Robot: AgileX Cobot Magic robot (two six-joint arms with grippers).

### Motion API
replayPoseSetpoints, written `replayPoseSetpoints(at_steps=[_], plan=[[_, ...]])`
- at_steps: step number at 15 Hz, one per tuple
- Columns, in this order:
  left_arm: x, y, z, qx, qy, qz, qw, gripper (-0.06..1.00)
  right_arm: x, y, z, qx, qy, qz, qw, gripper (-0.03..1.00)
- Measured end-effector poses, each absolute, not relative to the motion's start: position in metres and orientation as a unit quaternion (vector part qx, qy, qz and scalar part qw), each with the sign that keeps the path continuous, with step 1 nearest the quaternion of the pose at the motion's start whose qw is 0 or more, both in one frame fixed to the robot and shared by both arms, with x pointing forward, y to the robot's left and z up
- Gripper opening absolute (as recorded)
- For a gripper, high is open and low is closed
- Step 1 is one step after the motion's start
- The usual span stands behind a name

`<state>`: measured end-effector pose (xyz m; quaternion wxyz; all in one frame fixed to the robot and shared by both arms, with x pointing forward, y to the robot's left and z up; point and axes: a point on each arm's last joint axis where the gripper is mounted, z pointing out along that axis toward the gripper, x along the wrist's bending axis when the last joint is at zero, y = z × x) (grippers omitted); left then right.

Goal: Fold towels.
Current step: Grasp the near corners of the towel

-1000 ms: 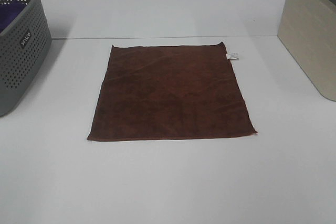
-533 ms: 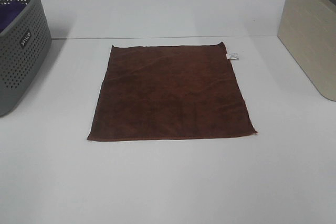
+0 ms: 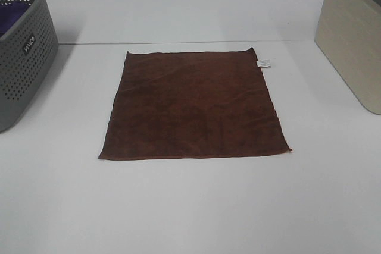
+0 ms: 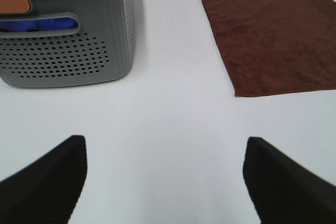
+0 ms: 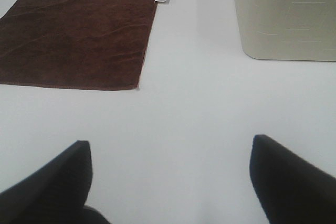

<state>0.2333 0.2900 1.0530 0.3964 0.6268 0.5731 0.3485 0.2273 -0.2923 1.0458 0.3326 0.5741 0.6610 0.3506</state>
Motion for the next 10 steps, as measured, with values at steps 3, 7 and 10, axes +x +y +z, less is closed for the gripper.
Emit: replayPoseSetpoints(at_steps=[3,7,10], plan=[[0.2333,0.2900,1.0530,0.627,0.573,0.349,0.396,0.78,0.2273,-0.2923,1.0458,0.574,0.661,0.351,0.333,0.77],[0.2333,0.2900,1.0530,0.627,0.573,0.349,0.396,0.78,0.2273,-0.2923,1.0458,0.574,0.661,0.351,0.333,0.77],[0.2333,0.2900,1.0530,0.627,0.573,0.349,0.396,0.78,0.2273,-0.2923,1.0458,0.574,0.661,0.351,0.333,0.77]])
